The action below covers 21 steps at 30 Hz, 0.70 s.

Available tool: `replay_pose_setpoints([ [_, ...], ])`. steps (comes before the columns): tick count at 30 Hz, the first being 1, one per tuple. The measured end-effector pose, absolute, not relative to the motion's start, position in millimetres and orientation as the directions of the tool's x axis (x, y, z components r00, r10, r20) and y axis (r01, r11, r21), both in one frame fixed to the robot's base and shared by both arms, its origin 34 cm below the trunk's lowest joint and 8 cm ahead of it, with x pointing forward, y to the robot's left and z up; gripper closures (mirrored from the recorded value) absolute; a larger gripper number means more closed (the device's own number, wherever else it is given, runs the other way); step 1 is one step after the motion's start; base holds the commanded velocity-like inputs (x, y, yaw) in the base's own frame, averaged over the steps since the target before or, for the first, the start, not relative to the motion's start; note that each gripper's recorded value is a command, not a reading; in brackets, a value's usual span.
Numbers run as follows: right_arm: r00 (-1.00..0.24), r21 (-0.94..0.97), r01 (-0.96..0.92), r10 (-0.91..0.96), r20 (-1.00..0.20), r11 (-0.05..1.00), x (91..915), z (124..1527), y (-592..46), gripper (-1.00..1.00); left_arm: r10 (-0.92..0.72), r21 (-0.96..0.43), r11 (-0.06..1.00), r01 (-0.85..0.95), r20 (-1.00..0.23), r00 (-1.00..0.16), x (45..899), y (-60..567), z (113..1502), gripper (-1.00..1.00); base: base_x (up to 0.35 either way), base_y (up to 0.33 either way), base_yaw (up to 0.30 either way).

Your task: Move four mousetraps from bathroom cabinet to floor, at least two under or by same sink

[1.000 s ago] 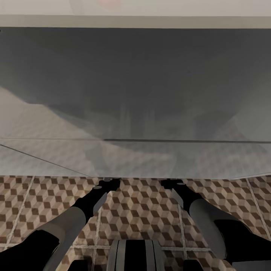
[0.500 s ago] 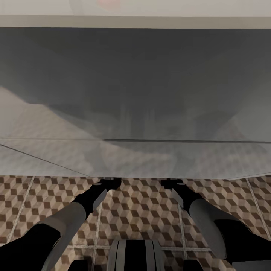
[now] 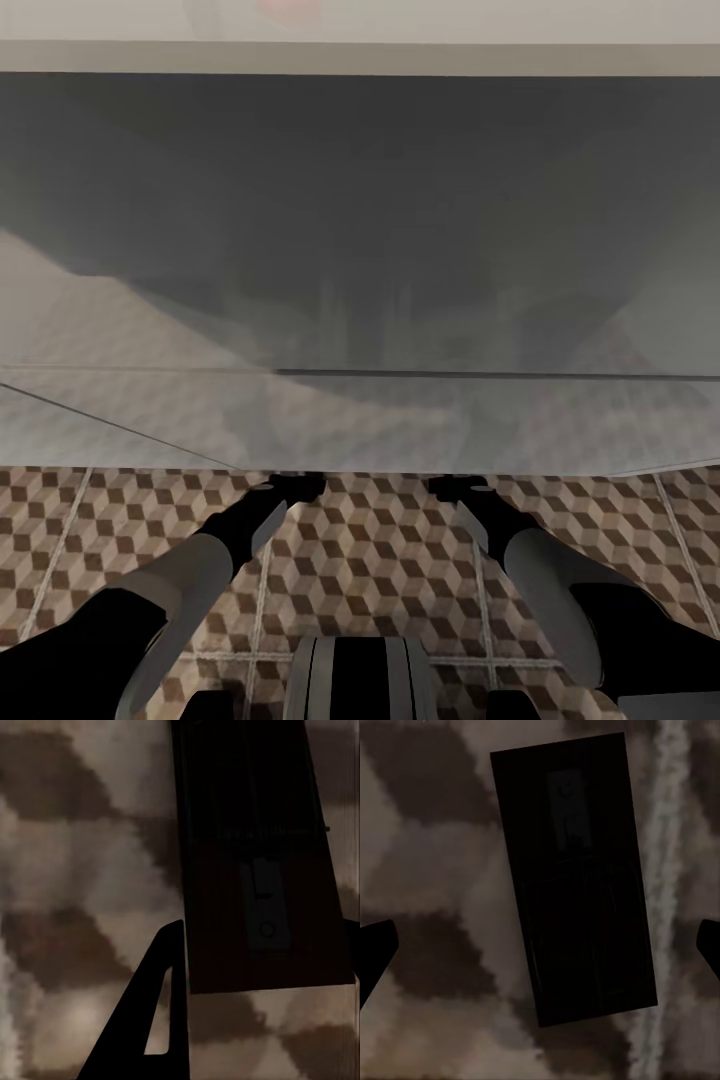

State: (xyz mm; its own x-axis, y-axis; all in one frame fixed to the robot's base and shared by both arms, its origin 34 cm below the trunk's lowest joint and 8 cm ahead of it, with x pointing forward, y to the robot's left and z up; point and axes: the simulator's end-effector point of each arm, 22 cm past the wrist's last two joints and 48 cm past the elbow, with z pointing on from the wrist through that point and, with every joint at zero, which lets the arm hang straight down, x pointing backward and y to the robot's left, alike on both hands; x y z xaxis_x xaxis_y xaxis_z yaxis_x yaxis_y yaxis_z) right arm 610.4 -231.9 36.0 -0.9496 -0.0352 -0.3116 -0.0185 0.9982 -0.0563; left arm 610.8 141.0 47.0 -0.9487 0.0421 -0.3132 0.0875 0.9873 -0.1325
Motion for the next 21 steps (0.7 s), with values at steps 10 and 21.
replay_pose_setpoints([
  [10,-0.950,-0.056,-0.019,-0.035,-0.312,0.998,610.4,36.0,-232.0,-1.00,0.041,-0.139,0.986,0.089,-0.314,-0.949,610.7,135.4,47.7,1.00,0.000,0.000,0.000],
  [21,-0.950,-0.056,-0.019,-0.035,-0.312,0.998,610.4,36.0,-232.0,-1.00,0.041,-0.140,0.986,0.089,-0.314,-0.949,610.6,134.7,47.8,1.00,0.000,0.000,0.000],
])
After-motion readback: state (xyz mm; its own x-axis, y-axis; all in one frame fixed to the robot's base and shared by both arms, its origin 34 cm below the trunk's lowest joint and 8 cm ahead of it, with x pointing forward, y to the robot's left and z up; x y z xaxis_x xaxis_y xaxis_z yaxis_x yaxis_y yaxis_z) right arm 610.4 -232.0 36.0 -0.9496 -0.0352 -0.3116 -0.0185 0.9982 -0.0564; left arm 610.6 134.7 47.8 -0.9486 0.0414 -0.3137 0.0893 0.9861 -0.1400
